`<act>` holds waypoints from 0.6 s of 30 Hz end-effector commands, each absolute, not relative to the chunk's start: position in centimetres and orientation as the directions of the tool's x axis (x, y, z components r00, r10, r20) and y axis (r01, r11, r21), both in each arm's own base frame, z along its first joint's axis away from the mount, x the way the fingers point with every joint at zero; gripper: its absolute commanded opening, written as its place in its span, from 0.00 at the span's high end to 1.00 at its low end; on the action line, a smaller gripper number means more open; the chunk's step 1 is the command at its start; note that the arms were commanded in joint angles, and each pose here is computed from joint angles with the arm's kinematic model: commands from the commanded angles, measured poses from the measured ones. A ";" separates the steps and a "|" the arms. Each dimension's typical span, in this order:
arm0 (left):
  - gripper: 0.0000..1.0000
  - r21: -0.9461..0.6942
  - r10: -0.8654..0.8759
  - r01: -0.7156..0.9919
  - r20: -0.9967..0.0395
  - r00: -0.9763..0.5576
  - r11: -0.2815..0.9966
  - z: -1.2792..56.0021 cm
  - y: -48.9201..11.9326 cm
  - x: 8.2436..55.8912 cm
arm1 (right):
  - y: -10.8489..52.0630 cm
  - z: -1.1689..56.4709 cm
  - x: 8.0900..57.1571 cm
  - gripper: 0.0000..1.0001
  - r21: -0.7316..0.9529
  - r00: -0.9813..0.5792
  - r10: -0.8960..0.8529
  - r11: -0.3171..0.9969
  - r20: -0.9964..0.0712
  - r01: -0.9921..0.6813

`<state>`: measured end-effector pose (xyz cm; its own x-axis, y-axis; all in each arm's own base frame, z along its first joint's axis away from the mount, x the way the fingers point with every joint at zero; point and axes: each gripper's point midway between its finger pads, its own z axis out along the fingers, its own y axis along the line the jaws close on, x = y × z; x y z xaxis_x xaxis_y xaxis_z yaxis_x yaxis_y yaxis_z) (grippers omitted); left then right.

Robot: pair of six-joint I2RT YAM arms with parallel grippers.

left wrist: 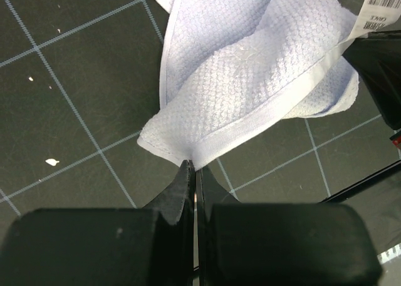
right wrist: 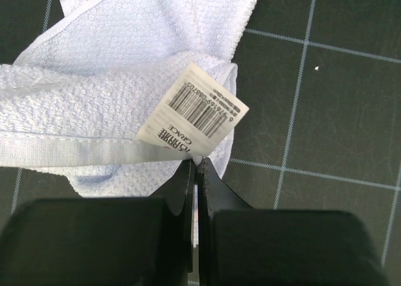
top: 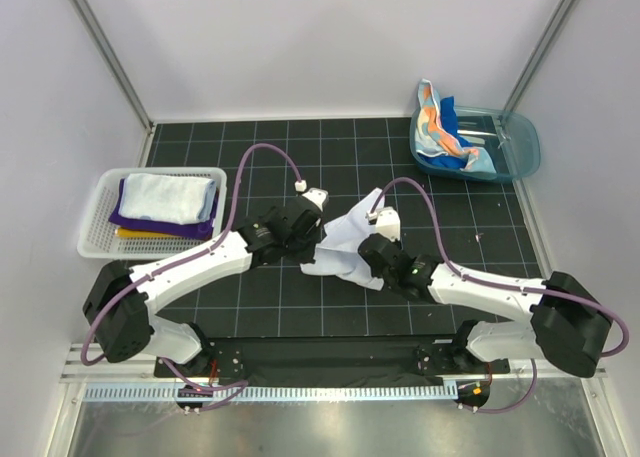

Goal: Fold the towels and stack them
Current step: Flatten out the crumpled towel

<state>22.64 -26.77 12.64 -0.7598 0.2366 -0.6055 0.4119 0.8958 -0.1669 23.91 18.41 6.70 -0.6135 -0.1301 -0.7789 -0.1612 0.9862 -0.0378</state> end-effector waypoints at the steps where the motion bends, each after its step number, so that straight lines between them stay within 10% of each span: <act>1: 1.00 -0.172 0.210 0.425 -0.671 -0.711 0.889 16.1 -26.8 23.5 | 18.6 10.6 25.2 0.99 -0.024 -0.545 -0.090 0.991 -0.834 -0.128; 18: 1.00 -0.169 0.142 0.586 -0.883 -0.447 0.793 35.2 -23.7 21.2 | 20.7 33.8 22.8 0.99 0.137 -0.272 0.007 0.877 -0.962 -0.460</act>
